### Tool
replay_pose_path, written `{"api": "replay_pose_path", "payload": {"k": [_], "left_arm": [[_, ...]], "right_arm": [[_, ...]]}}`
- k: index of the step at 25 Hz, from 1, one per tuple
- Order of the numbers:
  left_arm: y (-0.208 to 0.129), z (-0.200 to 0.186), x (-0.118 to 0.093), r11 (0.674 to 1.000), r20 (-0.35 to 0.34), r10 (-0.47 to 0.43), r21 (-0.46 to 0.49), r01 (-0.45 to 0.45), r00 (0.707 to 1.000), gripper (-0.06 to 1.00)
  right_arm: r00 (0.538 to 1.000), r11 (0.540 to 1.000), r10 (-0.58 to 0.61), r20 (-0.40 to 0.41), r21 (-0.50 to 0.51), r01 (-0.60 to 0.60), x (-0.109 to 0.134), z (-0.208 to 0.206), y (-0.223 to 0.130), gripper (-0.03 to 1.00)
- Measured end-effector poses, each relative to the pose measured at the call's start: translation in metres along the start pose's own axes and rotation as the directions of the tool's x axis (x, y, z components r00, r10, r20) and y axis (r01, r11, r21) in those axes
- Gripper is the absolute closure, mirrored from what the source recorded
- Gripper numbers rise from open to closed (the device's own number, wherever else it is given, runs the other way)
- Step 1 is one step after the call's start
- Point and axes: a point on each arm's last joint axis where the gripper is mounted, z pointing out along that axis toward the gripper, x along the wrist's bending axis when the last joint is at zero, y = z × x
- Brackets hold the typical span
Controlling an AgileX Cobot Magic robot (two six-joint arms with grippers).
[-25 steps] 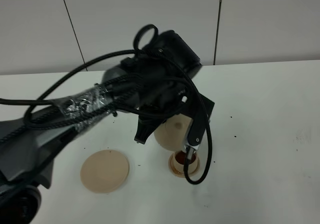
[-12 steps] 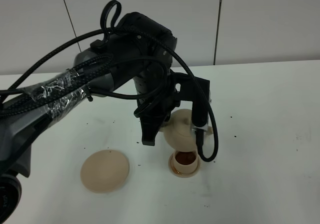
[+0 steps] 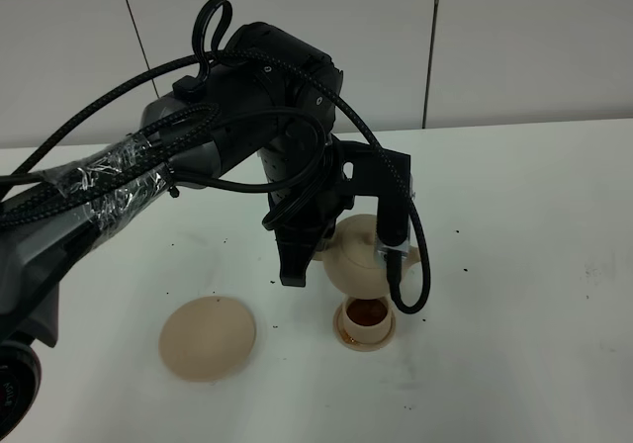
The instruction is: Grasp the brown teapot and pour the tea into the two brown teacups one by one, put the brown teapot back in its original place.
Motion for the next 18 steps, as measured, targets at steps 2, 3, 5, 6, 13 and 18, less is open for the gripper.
{"api": "replay_pose_path", "payload": {"k": [2, 3, 5, 6, 13, 18], "left_arm": [[0.000, 0.000, 0.000, 1.000, 0.000, 0.000, 0.000, 0.000, 1.000, 0.78], [0.000, 0.000, 0.000, 1.000, 0.000, 0.000, 0.000, 0.000, 1.000, 0.78], [0.000, 0.000, 0.000, 1.000, 0.004, -0.003, -0.007, 0.003, 1.000, 0.78], [0.000, 0.000, 0.000, 1.000, 0.011, -0.011, -0.016, 0.011, 1.000, 0.78], [-0.009, 0.002, 0.002, 0.997, 0.039, -0.068, -0.041, 0.070, 0.997, 0.78], [-0.025, -0.002, -0.005, 0.994, 0.038, -0.105, 0.003, 0.105, 0.994, 0.78]], "right_arm": [[1.000, 1.000, 0.000, 0.000, 0.000, 0.000, 0.000, 0.000, 0.000, 0.73], [1.000, 1.000, 0.000, 0.000, 0.000, 0.000, 0.000, 0.000, 0.000, 0.73], [1.000, 1.000, 0.000, 0.000, 0.000, 0.000, 0.000, 0.000, 0.000, 0.73], [1.000, 1.000, 0.000, 0.000, 0.000, 0.000, 0.000, 0.000, 0.000, 0.73], [1.000, 1.000, 0.000, 0.000, 0.000, 0.000, 0.000, 0.000, 0.000, 0.73], [1.000, 1.000, 0.000, 0.000, 0.000, 0.000, 0.000, 0.000, 0.000, 0.73]]}}
